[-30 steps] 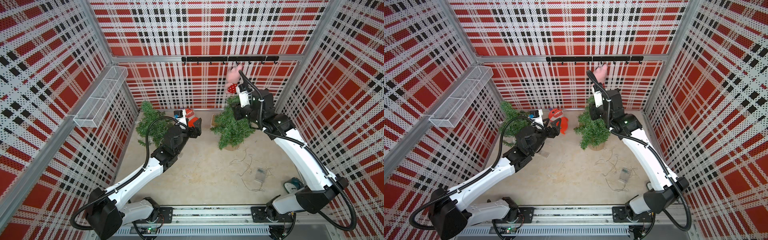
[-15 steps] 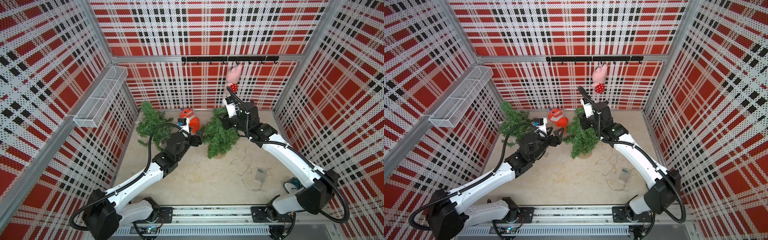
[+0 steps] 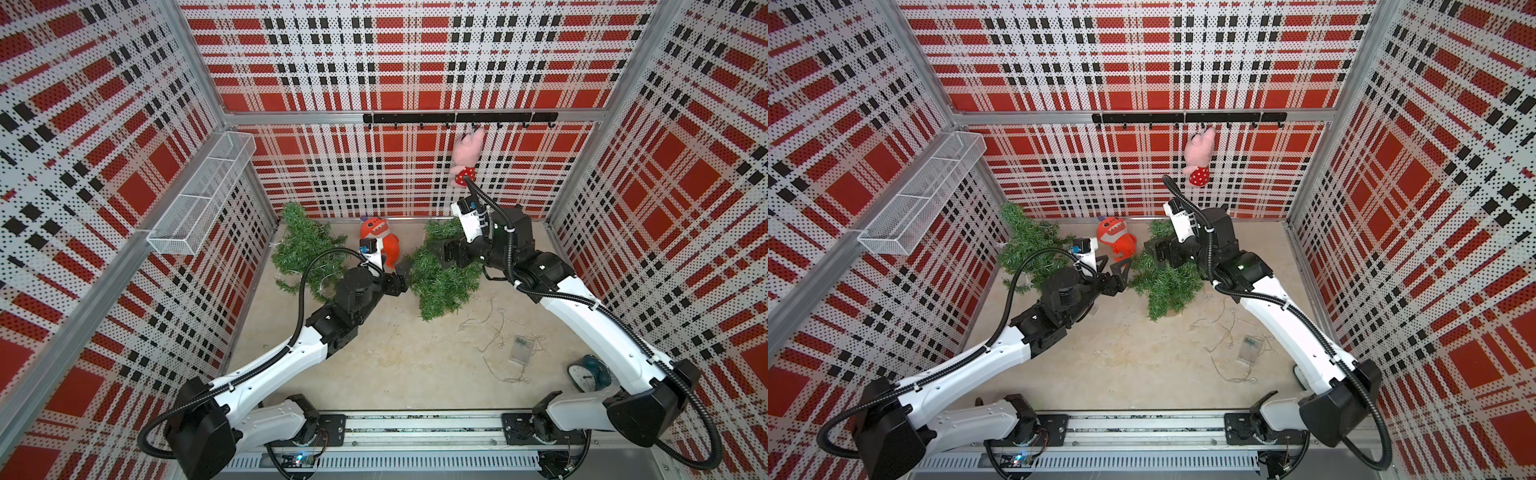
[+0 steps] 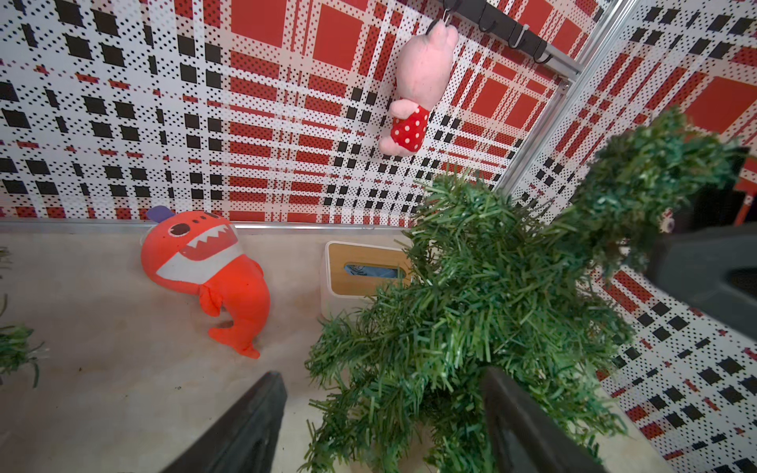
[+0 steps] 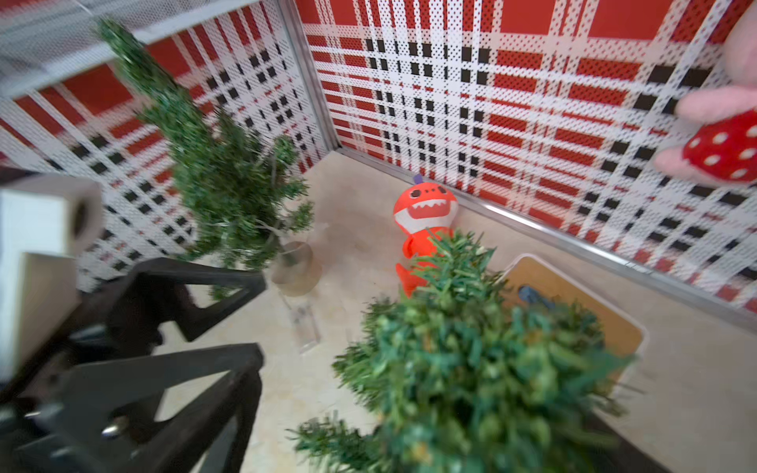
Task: Wrap string light around the christmas tree
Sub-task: Place the christmas tree at the center of the board, then pick up the light string from the center of the board.
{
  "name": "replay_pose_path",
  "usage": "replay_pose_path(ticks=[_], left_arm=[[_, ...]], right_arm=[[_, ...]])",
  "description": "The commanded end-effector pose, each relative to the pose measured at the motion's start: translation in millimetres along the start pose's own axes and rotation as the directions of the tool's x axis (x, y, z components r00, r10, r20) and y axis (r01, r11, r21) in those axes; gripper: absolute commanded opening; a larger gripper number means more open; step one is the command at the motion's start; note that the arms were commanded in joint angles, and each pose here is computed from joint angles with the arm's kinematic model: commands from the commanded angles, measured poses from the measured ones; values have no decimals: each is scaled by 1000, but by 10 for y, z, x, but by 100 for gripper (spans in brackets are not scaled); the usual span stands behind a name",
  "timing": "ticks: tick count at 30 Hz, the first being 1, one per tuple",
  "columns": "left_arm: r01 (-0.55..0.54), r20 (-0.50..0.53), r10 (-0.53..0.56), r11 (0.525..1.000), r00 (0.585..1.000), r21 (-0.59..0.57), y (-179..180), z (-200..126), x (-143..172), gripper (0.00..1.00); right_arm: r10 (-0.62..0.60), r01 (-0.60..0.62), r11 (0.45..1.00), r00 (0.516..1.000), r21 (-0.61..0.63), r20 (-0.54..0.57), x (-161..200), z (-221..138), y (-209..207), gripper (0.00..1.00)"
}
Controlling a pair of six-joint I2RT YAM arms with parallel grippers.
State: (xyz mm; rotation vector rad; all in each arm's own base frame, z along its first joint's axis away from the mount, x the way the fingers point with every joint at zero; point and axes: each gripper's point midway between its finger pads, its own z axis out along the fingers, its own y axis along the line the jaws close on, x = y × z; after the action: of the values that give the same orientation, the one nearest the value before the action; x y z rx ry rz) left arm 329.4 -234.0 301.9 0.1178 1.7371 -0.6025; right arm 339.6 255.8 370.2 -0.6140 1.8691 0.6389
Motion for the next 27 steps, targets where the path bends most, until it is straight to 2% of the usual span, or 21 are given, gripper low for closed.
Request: replay_pose_path(ticks=[1, 4, 9, 12, 16, 19, 22, 27], left_arm=[[-13, 33, 12, 1000, 999, 21, -63, -47, -148, 80], [-26, 31, 24, 998, 999, 58, -164, -49, -93, 80], [-74, 30, 72, 995, 997, 72, -333, -47, 52, 80], [-100, 47, 97, 992, 994, 75, -424, -66, 54, 80], [-97, 50, 92, 988, 995, 117, -608, -118, 110, 81], [-97, 29, 94, 986, 995, 134, -723, -153, 278, 81], [-77, 2, 78, 986, 997, 145, -763, -154, 453, 81], [-51, 4, 51, 987, 999, 152, -751, -164, 532, 81]], right_arm=[[-13, 13, 997, 1000, -75, -3, -91, -297, 177, 100], [55, -54, 997, 998, -54, 16, -57, -550, 51, 98], [279, -284, 958, 953, 31, 116, 130, -1008, -591, 82], [423, -443, 892, 889, 95, 175, 439, -1105, -1063, 71], [534, -539, 776, 838, 327, 114, 1175, -936, -1607, 62], [579, -566, 724, 810, 394, 99, 1551, -796, -1786, 58], [583, -509, 693, 812, 511, 19, 1956, -612, -1866, 59], [545, -391, 730, 828, 560, -133, 2377, -74, -1727, 68]])
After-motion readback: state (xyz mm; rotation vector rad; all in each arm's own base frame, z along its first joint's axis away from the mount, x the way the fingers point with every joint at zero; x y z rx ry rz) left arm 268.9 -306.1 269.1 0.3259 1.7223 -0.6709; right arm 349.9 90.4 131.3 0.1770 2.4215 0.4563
